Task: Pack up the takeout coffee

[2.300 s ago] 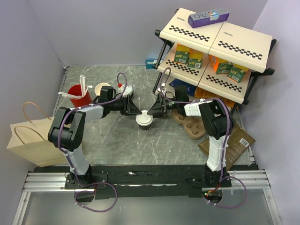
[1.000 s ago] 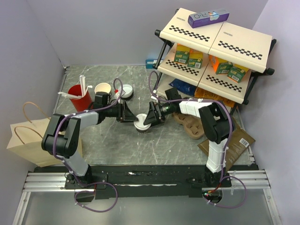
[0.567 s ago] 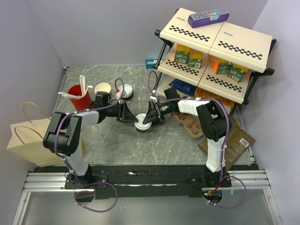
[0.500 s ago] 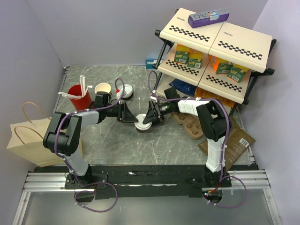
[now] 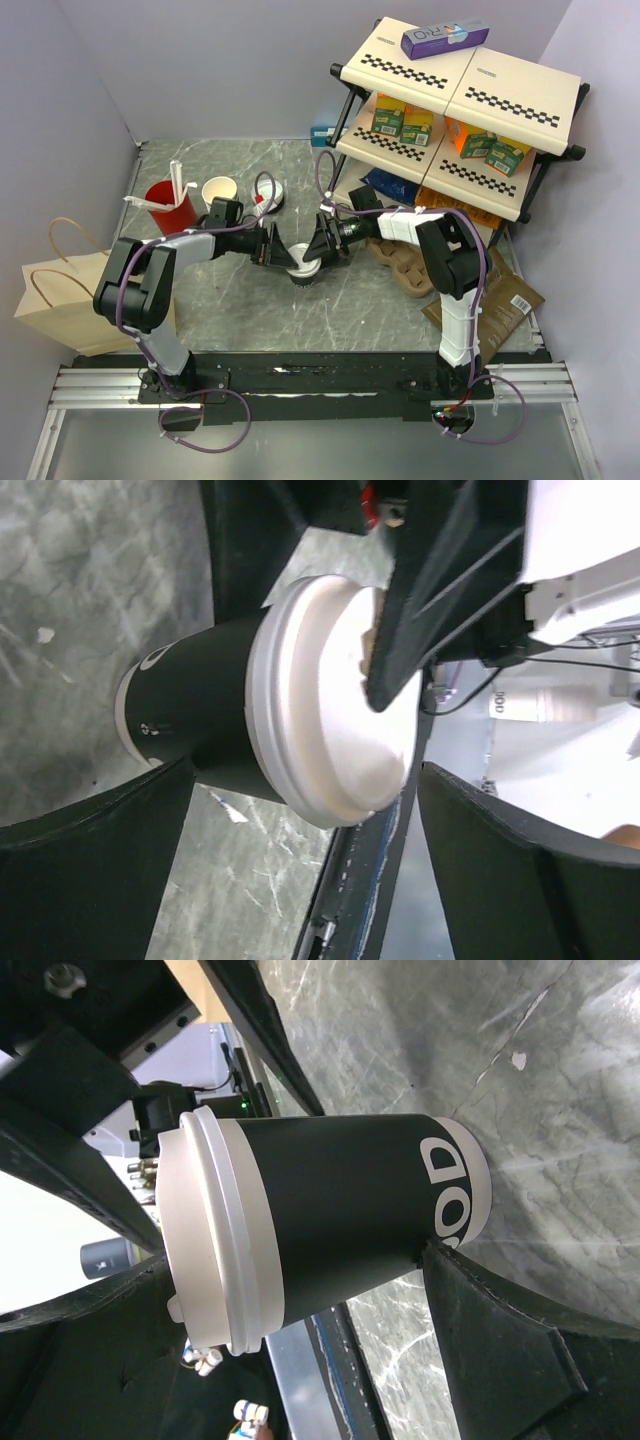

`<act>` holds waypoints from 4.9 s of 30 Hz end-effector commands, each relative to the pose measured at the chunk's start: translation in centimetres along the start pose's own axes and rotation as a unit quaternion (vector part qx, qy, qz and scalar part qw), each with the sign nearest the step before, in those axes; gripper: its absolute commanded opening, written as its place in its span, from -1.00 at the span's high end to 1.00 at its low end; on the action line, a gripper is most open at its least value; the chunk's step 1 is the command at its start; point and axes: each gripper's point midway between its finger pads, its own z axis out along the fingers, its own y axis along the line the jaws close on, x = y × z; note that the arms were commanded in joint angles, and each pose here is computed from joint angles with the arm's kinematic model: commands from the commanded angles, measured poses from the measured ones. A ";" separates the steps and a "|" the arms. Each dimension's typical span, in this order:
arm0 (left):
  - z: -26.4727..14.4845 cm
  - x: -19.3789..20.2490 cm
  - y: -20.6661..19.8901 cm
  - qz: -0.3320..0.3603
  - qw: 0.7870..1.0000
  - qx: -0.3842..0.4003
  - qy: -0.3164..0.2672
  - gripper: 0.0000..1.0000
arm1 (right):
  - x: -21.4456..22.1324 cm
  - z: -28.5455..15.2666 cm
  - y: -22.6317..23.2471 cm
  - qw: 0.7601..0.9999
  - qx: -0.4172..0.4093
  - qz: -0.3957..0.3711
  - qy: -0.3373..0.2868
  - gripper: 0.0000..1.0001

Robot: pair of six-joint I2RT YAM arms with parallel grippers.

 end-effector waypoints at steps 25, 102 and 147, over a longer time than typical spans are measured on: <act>-1.4 4.9 11.3 -0.003 0.935 -0.345 0.081 -0.98 | -0.5 0.8 -5.3 0.998 0.057 0.022 -0.025 -0.82; 2.1 -1.0 -2.3 0.071 0.995 0.041 0.058 0.98 | -3.5 -0.4 3.0 0.986 -0.068 -0.152 -0.002 0.97; 3.4 -8.8 -0.1 0.067 0.997 0.015 -0.042 0.98 | -2.9 -2.6 4.1 0.978 -0.029 -0.205 -0.010 0.97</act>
